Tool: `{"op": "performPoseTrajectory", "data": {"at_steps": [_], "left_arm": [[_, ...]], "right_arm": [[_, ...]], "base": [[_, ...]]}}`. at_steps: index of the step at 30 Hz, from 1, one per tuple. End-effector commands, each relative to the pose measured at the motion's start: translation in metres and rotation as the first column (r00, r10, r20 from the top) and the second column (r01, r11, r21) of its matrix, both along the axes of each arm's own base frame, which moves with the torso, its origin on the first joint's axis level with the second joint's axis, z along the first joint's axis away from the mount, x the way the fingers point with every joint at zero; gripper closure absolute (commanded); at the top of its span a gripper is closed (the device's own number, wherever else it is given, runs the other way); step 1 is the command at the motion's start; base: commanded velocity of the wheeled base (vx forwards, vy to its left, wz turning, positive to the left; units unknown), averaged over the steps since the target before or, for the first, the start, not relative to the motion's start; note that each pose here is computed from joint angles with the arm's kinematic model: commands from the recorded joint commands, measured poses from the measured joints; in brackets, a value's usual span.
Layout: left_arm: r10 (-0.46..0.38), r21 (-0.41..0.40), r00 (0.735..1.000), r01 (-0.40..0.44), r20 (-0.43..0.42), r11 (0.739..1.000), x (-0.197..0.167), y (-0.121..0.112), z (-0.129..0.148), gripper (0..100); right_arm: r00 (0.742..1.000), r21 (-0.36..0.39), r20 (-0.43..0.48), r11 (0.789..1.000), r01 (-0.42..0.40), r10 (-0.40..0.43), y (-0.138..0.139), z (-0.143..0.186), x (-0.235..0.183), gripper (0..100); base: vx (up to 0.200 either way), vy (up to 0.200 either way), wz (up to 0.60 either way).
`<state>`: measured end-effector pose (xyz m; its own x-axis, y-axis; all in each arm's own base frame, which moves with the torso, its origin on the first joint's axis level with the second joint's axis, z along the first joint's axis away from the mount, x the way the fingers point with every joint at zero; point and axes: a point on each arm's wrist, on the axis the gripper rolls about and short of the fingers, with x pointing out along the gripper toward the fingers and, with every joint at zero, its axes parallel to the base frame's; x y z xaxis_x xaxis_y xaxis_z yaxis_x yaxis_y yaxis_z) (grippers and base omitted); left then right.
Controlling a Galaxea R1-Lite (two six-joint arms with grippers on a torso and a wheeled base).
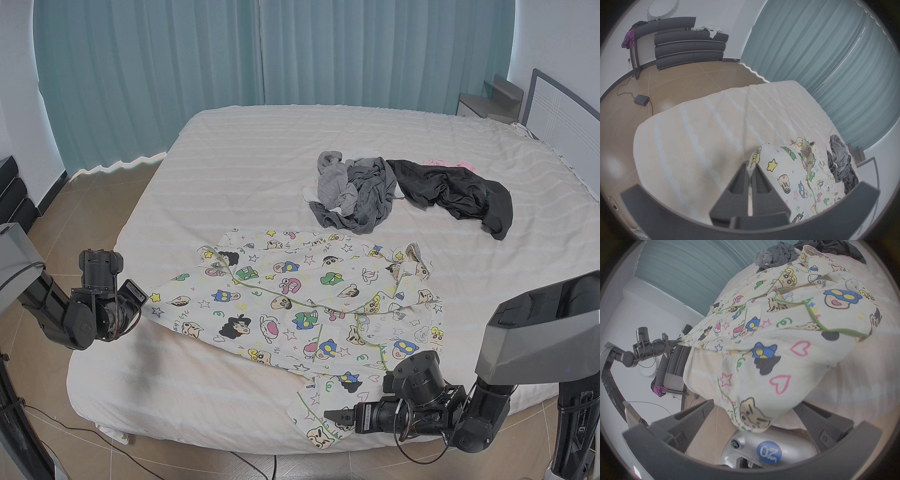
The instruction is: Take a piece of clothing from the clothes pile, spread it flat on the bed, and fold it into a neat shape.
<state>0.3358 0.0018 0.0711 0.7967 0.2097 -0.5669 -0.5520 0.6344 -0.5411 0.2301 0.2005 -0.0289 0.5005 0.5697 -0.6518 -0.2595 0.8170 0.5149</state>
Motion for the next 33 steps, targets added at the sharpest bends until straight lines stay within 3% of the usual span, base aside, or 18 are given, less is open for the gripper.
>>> {"op": "performPoseTrajectory", "data": {"at_steps": [1, 13, 14, 23, 33], "left_arm": [[0.000, 0.001, 1.000, 0.000, -0.008, 1.000, -0.001, 0.000, -0.002, 100], [-0.002, 0.001, 1.000, 0.002, -0.009, 1.000, -0.001, -0.002, -0.003, 100], [-0.004, 0.000, 1.000, 0.004, -0.009, 1.000, -0.001, -0.002, -0.003, 100], [-0.009, 0.001, 0.999, 0.009, -0.040, 1.000, -0.009, -0.003, -0.009, 100], [-0.022, 0.024, 0.998, 0.024, -0.061, 0.999, -0.024, -0.003, -0.020, 100]], "right_arm": [[1.000, -0.001, -0.001, 1.000, -0.023, 0.023, 0.002, 0.005, -0.009, 0], [1.000, -0.038, 0.007, 0.999, 0.001, -0.001, 0.016, 0.000, 0.004, 0], [1.000, -0.042, 0.002, 0.999, 0.001, -0.001, 0.017, -0.001, 0.004, 100], [1.000, -0.079, -0.017, 0.997, 0.019, -0.021, 0.011, -0.002, 0.000, 100], [0.999, -0.082, -0.031, 0.996, 0.036, -0.038, -0.018, 0.020, -0.019, 100]], "base": [[0.000, 0.000, 0.00], [0.000, 0.000, 0.00], [0.000, 0.000, 0.00], [0.000, 0.000, 0.00], [0.000, 0.000, 0.00]]}}
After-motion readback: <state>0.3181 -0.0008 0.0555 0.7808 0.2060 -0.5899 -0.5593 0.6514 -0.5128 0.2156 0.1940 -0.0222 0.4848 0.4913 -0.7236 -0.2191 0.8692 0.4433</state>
